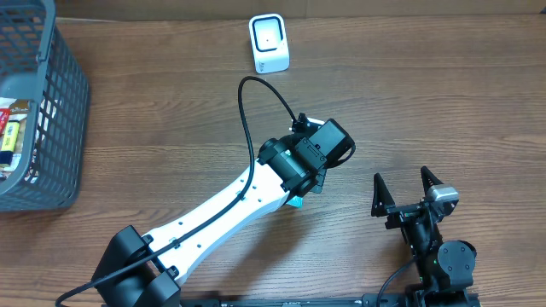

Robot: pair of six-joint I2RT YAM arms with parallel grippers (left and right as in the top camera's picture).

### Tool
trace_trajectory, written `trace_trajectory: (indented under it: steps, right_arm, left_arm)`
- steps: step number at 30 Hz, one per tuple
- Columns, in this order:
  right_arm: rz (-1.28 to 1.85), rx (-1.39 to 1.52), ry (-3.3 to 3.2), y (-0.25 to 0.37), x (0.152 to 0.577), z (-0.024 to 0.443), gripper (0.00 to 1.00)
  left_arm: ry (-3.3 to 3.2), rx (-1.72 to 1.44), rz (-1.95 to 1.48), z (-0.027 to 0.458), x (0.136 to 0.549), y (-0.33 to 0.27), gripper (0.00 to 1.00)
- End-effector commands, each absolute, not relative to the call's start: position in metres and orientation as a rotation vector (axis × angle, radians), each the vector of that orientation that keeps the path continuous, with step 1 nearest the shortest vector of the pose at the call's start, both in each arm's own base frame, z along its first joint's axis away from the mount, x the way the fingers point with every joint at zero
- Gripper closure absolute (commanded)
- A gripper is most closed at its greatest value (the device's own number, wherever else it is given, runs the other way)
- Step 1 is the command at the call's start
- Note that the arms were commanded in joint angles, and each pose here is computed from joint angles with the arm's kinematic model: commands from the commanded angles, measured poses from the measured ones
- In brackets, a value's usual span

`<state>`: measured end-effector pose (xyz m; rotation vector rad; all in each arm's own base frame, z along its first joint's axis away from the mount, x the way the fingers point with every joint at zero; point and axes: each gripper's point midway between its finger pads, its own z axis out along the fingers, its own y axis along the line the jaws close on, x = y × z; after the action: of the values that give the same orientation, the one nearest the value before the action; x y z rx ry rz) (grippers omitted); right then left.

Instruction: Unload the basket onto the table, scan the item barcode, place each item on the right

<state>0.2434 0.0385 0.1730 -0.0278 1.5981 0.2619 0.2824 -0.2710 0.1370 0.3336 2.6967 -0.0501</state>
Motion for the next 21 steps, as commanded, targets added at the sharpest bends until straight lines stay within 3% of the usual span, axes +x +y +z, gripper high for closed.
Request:
trace_trajectory:
  steps: [1, 10, 21]
  right_arm:
    - [0.262, -0.023, 1.594, 0.038, 0.243, 0.171, 0.0]
    - [0.263, -0.024, 1.594, 0.038, 0.243, 0.171, 0.0]
    - [0.263, -0.024, 1.594, 0.038, 0.243, 0.171, 0.0]
  left_arm:
    - [2.686, 0.32, -0.045, 0.138, 0.284, -0.273, 0.82]
    - [2.691, 0.322, -0.038, 0.135, 0.283, -0.271, 0.86]
    - [2.685, 0.32, -0.044, 0.123, 0.283, -0.272, 0.82]
